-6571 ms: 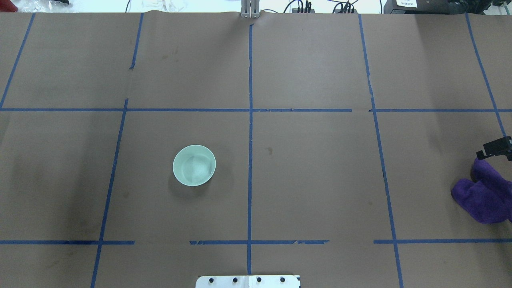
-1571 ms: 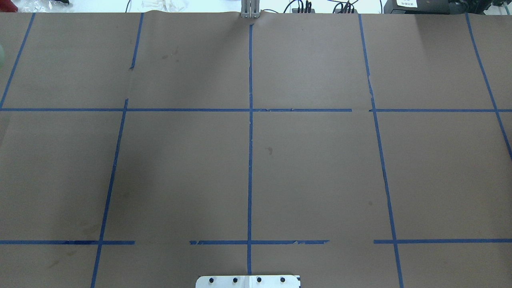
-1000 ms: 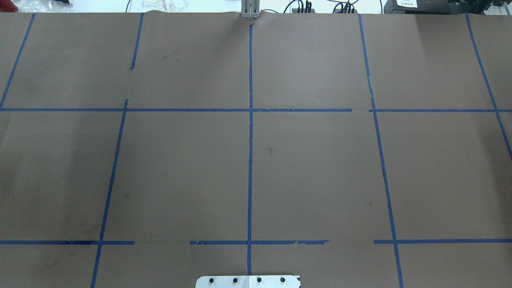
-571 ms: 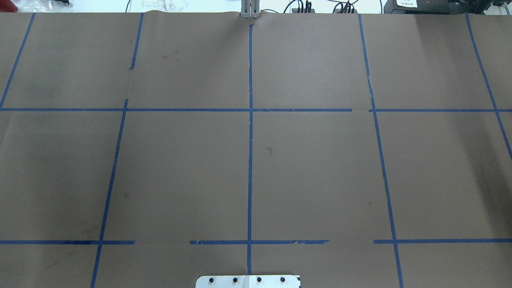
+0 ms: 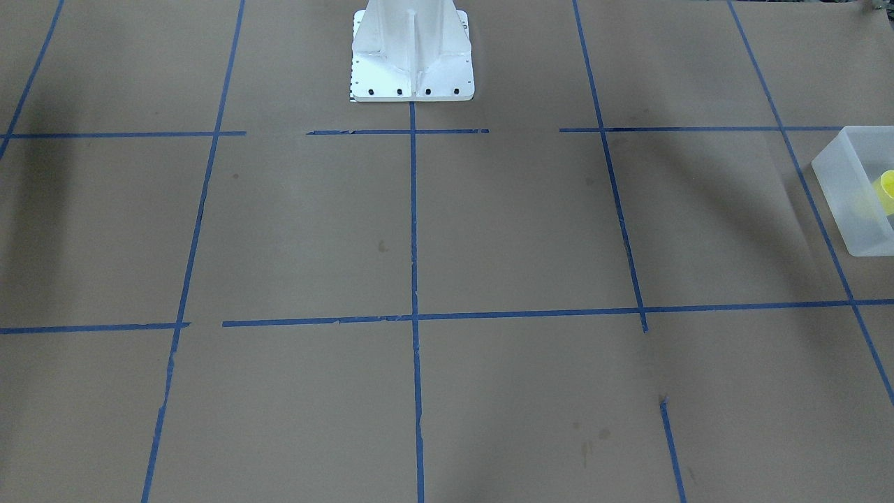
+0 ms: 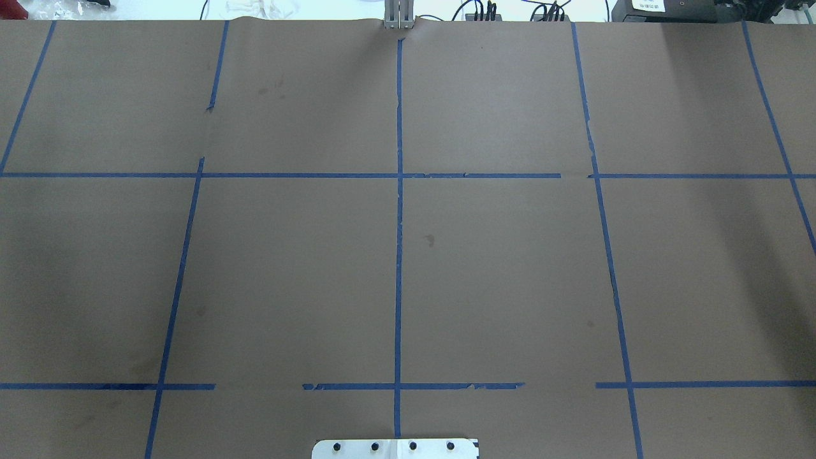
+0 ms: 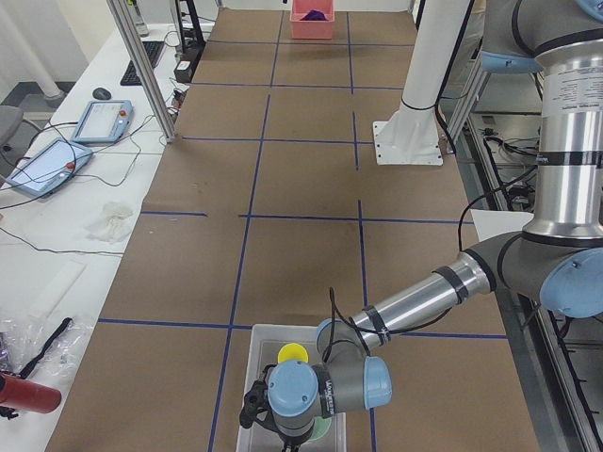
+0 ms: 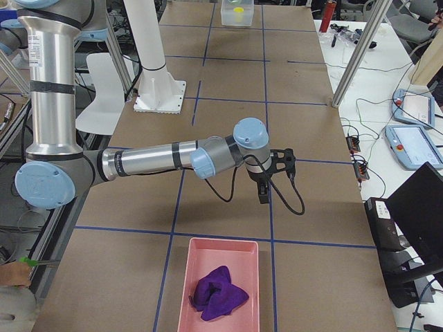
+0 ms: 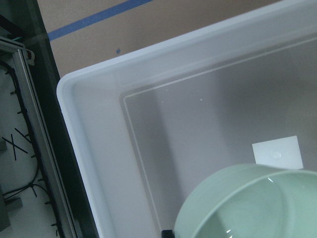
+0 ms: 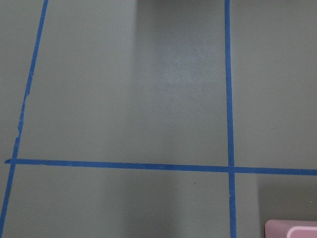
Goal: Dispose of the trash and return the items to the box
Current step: 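Carry the green bowl with the left gripper over the clear bin, then lower the green bowl into the clear bin and open the left gripper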
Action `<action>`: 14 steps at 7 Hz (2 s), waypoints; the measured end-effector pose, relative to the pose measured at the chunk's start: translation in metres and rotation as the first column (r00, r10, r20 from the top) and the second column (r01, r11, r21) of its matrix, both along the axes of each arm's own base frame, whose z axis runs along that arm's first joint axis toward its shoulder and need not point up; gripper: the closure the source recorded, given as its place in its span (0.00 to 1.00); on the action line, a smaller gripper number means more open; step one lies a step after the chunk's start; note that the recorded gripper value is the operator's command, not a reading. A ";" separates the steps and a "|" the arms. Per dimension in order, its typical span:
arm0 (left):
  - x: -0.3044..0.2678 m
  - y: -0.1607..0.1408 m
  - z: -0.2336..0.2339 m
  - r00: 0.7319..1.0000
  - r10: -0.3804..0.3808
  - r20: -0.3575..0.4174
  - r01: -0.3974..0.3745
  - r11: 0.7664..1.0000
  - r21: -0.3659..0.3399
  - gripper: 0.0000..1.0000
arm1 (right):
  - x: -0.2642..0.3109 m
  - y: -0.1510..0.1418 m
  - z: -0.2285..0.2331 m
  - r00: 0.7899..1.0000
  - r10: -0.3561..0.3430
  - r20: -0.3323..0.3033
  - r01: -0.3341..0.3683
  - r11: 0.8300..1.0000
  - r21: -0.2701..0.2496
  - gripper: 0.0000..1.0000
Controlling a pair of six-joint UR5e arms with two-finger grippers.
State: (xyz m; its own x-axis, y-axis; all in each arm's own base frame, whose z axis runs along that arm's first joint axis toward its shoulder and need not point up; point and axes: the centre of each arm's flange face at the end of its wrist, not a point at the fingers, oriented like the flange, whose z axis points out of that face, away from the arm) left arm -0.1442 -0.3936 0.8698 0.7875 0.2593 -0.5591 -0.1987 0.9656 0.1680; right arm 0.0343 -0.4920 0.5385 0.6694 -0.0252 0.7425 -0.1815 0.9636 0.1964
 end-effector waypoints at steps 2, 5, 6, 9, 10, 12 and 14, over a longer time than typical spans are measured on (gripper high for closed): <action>0.004 0.004 0.007 0.999 -0.017 -0.032 0.017 1.000 -0.004 0.42 | 0.000 0.001 0.001 1.000 0.000 0.000 0.000 1.000 -0.003 0.00; 0.004 -0.007 -0.009 0.999 -0.026 -0.043 0.027 0.999 0.030 0.00 | 0.000 0.000 0.000 1.000 -0.001 0.001 0.001 1.000 -0.004 0.00; 0.002 -0.025 -0.040 0.998 -0.057 -0.038 0.059 0.996 0.069 0.00 | -0.001 -0.005 -0.004 1.000 -0.004 0.002 0.004 1.000 -0.015 0.00; 0.017 -0.099 -0.229 0.977 -0.192 -0.089 0.199 0.977 0.075 0.00 | -0.012 -0.032 -0.027 1.000 -0.031 -0.005 0.030 0.995 -0.099 0.00; 0.032 -0.118 -0.304 0.973 -0.208 -0.099 0.212 0.977 0.032 0.00 | -0.019 -0.033 -0.026 0.998 -0.056 -0.010 0.055 0.993 -0.103 0.00; 0.074 -0.125 -0.399 0.967 -0.196 -0.160 0.195 0.980 -0.027 0.00 | -0.032 -0.032 -0.019 0.989 -0.148 -0.029 0.144 0.983 -0.112 0.00; 0.128 -0.120 -0.434 0.959 -0.168 -0.229 0.157 0.985 -0.065 0.00 | -0.037 -0.033 -0.017 0.977 -0.209 -0.038 0.203 0.972 -0.116 0.00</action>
